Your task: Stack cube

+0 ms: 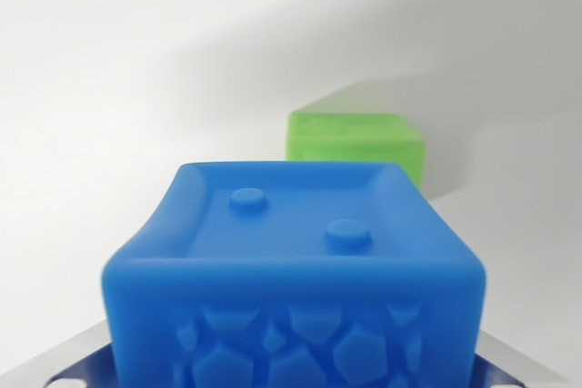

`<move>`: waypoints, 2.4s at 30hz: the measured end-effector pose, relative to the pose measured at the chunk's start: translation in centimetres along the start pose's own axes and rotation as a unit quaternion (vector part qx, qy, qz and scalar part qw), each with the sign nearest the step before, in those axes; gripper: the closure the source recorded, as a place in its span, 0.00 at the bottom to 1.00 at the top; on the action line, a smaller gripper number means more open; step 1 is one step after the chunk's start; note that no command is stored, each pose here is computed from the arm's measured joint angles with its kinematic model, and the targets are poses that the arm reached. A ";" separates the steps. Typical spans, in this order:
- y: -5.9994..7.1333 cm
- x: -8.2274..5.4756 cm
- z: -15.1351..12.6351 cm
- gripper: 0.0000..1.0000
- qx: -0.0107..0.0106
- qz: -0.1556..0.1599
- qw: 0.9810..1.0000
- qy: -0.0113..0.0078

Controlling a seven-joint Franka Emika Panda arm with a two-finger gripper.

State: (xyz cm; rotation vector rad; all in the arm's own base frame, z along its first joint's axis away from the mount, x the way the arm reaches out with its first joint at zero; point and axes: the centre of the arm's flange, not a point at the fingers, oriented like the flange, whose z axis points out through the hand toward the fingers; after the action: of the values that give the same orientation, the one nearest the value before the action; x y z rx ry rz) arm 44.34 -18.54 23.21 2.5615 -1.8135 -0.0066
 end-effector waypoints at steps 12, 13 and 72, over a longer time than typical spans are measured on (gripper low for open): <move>1.8 1.3 -0.1 1.00 0.000 -0.007 1.000 0.000; 1.9 1.3 0.0 1.00 0.001 -0.007 1.000 0.001; 2.0 1.2 6.3 0.00 0.000 -0.009 1.000 0.000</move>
State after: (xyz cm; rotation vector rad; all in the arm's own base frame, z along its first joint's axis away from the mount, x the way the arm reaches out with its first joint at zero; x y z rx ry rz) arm 42.81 -20.33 16.89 2.5779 -1.7890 -0.0056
